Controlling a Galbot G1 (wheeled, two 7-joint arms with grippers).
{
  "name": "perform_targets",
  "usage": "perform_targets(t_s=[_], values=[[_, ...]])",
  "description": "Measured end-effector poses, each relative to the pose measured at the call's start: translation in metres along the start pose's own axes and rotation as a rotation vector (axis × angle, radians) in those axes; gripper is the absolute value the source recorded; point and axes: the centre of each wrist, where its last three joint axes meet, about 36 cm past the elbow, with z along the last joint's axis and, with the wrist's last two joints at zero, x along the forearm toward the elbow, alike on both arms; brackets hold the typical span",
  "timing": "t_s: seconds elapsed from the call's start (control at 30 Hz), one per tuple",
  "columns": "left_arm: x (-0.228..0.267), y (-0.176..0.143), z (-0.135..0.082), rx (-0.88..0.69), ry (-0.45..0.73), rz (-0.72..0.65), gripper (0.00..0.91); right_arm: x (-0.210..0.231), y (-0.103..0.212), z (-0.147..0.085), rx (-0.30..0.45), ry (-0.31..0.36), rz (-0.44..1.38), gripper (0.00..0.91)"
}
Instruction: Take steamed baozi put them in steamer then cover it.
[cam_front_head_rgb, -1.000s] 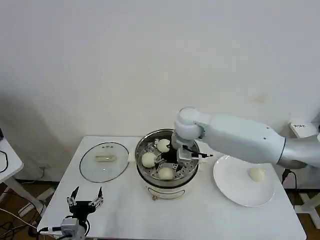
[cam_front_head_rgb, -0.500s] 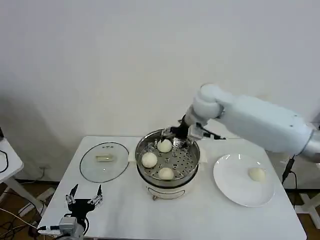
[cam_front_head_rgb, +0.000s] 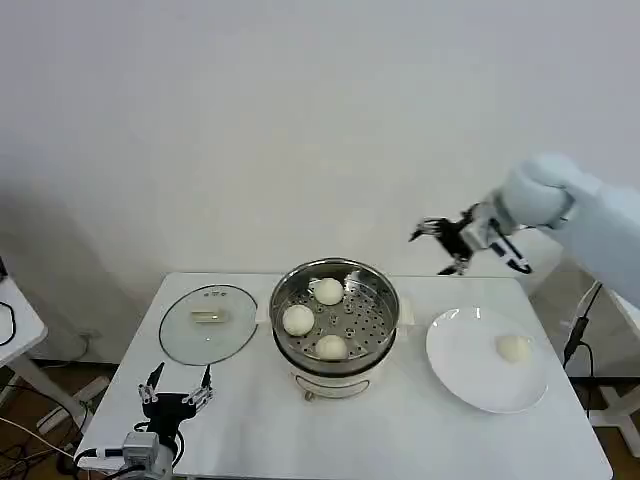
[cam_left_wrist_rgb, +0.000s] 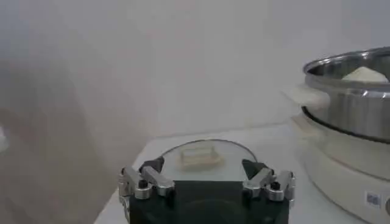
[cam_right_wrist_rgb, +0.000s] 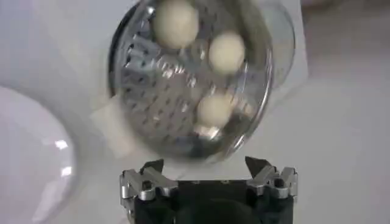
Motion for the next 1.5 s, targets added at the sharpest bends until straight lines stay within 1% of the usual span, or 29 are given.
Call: perform_targets(t_s=[0.1, 0.17, 0.3, 0.4, 0.53, 0.77, 0.97, 1.27, 1.5], values=[[0.0, 0.001, 0.0, -0.002, 0.001, 0.001, 0.907, 0.003, 0.02, 0.021, -0.124, 0.06, -0.031, 0.907], [0.001, 0.001, 0.0, -0.001, 0.002, 0.001, 0.907, 0.001, 0.03, 0.03, -0.192, 0.088, -0.056, 0.907], [0.001, 0.0, -0.001, 0.01, 0.0, 0.001, 0.907, -0.008, 0.05, 0.044, -0.328, 0.119, -0.098, 0.907], [0.001, -0.001, -0.002, 0.012, -0.001, 0.005, 0.907, -0.022, 0.067, 0.052, -0.404, 0.131, -0.137, 0.907], [0.004, -0.001, -0.004, 0.01, -0.004, 0.009, 0.907, -0.039, 0.088, 0.057, -0.471, 0.155, -0.186, 0.907], [0.01, 0.0, -0.008, 0.009, -0.008, 0.004, 0.907, -0.066, 0.122, 0.064, -0.552, 0.194, -0.265, 0.907], [0.01, -0.001, -0.006, 0.01, -0.006, 0.004, 0.907, -0.084, 0.145, 0.071, -0.588, 0.218, -0.315, 0.907], [0.009, 0.001, -0.006, 0.006, -0.005, -0.001, 0.907, -0.104, 0.165, 0.082, -0.612, 0.229, -0.337, 0.907], [0.01, 0.0, -0.004, 0.004, 0.001, -0.002, 0.907, -0.119, 0.167, 0.09, -0.614, 0.247, -0.316, 0.907]])
